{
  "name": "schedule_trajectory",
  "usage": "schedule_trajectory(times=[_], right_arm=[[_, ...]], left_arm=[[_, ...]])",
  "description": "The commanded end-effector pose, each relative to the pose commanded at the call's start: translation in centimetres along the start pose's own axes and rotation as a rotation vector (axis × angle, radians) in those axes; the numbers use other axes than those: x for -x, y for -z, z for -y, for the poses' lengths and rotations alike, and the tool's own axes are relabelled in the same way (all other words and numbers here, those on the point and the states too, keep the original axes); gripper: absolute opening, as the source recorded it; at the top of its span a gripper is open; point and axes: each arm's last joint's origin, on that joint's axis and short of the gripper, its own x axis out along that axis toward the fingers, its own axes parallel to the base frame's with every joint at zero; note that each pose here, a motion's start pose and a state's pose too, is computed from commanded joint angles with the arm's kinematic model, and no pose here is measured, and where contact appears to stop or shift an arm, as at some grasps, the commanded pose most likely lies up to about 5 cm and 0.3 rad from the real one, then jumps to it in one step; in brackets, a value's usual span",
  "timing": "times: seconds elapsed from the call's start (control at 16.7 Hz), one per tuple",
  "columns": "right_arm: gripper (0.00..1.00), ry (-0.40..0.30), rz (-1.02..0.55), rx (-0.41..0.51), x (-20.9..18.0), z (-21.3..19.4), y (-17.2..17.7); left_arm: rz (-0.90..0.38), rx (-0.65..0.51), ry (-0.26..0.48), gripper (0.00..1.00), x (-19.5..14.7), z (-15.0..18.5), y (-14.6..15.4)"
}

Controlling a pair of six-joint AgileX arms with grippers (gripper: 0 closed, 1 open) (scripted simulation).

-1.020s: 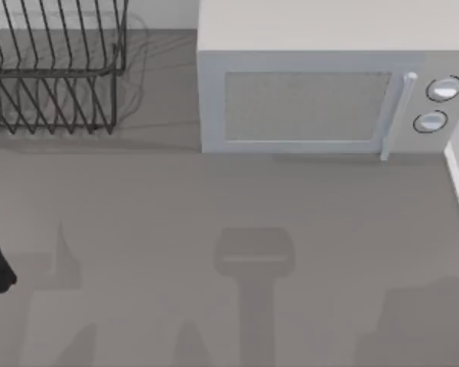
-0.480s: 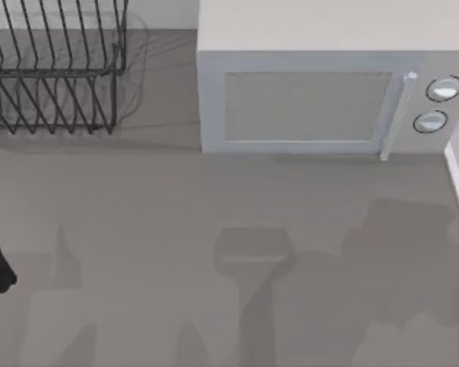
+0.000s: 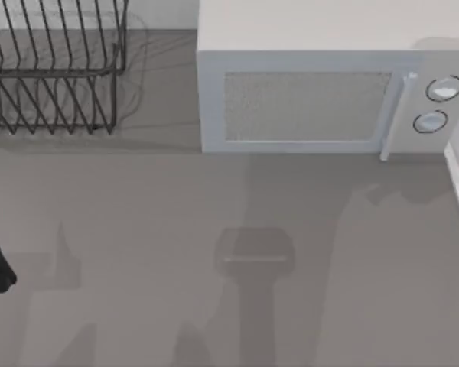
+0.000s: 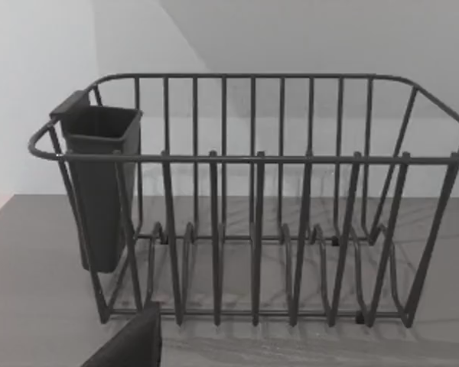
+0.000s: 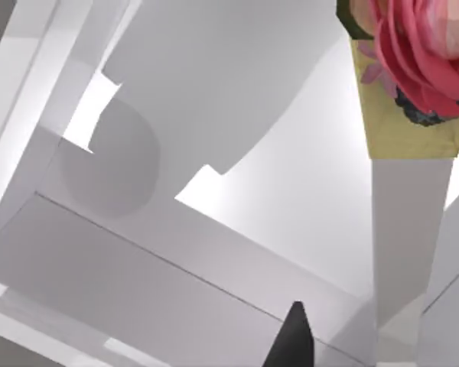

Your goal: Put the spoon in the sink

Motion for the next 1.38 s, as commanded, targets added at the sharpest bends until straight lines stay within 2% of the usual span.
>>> schedule_trajectory(times=[0.24, 0.48, 1.08, 1.38], right_arm=[[0.00, 0.026, 0.028, -0.015, -1.5, 0.5, -3.7], [0.00, 0.041, 0.043, -0.028, -2.9, 0.3, -5.5], [0.00, 0.050, 0.056, -0.041, -3.4, 0.6, -5.7], [0.00, 0.034, 0.034, -0.035, -6.4, 0.5, -5.9]], left_arm=[[0.000, 0.000, 0.000, 1.00, 0.0, 0.0, 0.0], [0.000, 0.000, 0.000, 1.00, 0.0, 0.0, 0.0], [0.000, 0.000, 0.000, 1.00, 0.0, 0.0, 0.0], [0.000, 0.000, 0.000, 1.00, 0.0, 0.0, 0.0]])
